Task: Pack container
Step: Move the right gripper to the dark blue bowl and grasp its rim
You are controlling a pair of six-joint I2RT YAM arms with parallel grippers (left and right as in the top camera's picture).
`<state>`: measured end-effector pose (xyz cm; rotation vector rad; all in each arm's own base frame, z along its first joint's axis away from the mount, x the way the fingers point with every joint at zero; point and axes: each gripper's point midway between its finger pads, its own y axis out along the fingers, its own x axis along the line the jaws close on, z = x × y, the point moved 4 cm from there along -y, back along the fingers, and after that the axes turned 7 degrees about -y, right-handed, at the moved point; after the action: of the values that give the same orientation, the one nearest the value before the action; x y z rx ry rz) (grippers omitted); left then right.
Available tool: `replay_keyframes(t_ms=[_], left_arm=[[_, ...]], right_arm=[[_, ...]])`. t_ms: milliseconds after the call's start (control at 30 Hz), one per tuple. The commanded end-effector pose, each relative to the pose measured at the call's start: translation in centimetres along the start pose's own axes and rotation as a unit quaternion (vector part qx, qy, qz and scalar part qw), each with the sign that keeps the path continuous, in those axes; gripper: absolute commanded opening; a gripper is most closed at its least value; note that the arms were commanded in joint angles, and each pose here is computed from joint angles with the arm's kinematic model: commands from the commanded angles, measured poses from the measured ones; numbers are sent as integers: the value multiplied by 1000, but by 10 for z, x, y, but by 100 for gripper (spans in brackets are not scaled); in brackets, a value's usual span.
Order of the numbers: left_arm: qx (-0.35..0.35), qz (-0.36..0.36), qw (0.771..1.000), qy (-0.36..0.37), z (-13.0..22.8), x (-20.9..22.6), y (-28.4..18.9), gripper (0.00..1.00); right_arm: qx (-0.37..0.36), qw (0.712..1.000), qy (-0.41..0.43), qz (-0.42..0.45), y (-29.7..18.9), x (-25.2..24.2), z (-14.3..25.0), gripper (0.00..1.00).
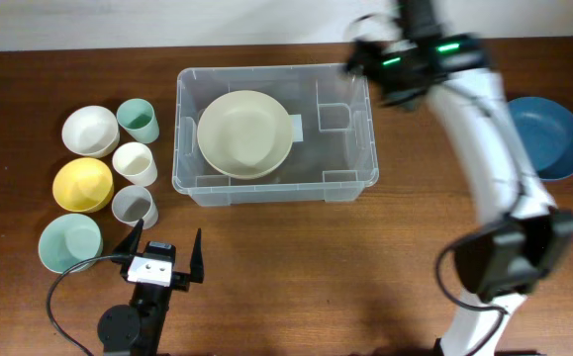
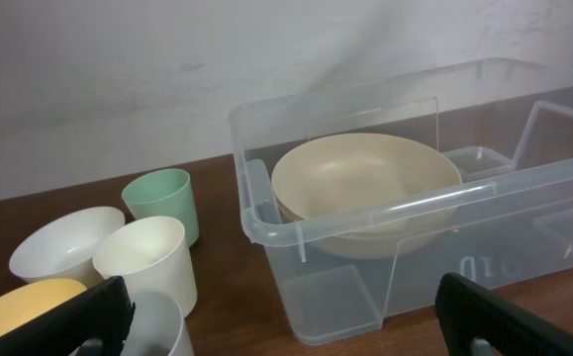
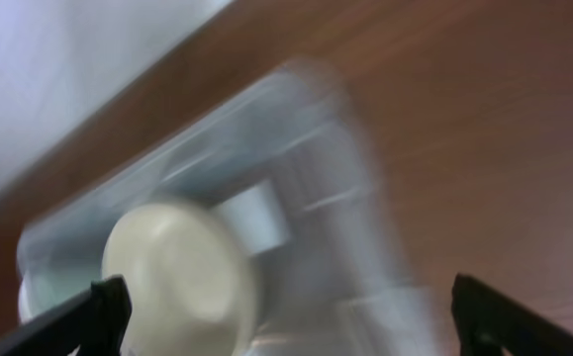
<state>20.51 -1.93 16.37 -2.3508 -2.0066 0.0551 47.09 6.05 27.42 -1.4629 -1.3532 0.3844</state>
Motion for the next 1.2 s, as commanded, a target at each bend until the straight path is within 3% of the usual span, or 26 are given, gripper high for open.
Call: replay_keyframes(t_ms=[0,233,467,800,1167], left_arm=[[0,-2,1000,7,1,0,0,100],[0,-2,1000,7,1,0,0,100],[0,-2,1000,7,1,0,0,100],[0,-2,1000,7,1,0,0,100],[0,-2,1000,7,1,0,0,100]], right_arm=[[-64,990,94,80,-45,-73,-39,99],[-38,915,356,185,-88,-233,-35,99],[-27,875,429,223,-85,-311,-15,99],[-31,898,386,208,-15,-346,1,99],[-33,899,384,208,23,-364,15,99]])
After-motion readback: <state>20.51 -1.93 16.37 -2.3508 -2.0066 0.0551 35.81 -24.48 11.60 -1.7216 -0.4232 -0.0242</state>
